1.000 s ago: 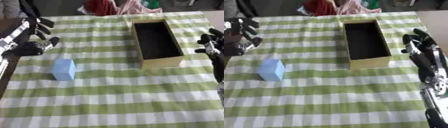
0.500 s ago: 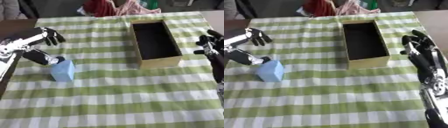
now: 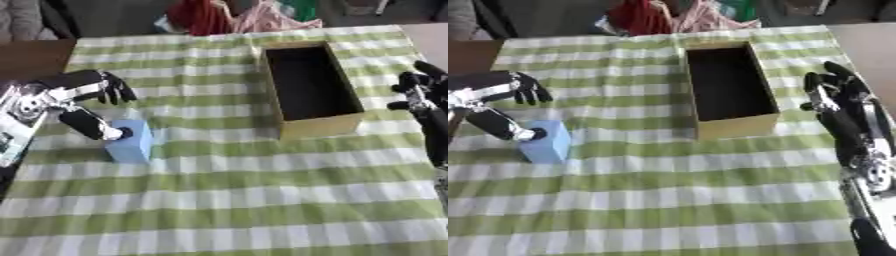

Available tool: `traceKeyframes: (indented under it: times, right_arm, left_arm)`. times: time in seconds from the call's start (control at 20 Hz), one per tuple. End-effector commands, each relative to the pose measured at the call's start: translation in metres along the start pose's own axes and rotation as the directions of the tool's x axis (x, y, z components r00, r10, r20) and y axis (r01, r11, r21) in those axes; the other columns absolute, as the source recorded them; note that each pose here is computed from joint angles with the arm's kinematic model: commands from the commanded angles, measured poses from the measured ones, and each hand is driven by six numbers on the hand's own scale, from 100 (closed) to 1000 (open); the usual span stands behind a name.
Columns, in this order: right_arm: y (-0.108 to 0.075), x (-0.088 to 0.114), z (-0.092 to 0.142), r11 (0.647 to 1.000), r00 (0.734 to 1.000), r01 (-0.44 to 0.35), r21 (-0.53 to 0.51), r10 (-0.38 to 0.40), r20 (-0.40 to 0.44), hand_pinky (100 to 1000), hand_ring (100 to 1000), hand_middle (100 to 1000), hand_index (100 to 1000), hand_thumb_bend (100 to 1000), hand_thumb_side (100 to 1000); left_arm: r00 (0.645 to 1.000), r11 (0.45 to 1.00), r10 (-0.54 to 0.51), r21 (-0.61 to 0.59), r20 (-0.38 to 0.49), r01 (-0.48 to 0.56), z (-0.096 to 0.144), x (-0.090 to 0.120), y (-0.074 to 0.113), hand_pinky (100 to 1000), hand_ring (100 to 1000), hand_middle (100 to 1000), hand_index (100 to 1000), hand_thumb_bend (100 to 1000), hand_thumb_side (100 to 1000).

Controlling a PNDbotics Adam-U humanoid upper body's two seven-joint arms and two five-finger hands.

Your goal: Pick up objects on the table and place them in the box.

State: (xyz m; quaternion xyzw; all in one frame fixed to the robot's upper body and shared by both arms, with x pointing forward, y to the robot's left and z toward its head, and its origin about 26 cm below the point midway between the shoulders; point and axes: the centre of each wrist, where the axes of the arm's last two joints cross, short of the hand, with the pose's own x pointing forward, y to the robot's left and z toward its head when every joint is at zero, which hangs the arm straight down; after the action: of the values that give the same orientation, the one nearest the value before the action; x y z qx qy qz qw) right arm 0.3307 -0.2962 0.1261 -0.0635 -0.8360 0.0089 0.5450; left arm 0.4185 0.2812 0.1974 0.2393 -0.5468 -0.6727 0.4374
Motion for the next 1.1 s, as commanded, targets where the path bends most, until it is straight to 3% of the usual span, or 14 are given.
traceKeyframes:
  times: [0.05, 0.4, 1.1]
  right_arm:
    - [-0.003, 0.005, -0.003, 1.0, 1.0, -0.017, 0.007, 0.017, 0.019, 574, 737, 701, 876, 313, 427]
    - [-0.003, 0.004, -0.002, 1.0, 1.0, -0.017, 0.005, 0.017, 0.015, 574, 737, 698, 877, 298, 429]
    - [-0.006, 0.002, -0.001, 1.0, 1.0, -0.024, 0.0, 0.024, 0.004, 575, 737, 694, 878, 284, 433]
  left_arm:
    - [1.0, 0.999, -0.03, -0.04, -0.005, 0.03, -0.005, -0.001, -0.002, 680, 696, 699, 804, 478, 319]
    - [0.999, 0.998, -0.037, -0.057, 0.012, 0.038, 0.001, -0.003, 0.004, 682, 699, 703, 809, 466, 324]
    - [0.994, 0.996, -0.083, -0.011, 0.069, 0.084, 0.045, 0.009, 0.037, 690, 703, 707, 810, 482, 343]
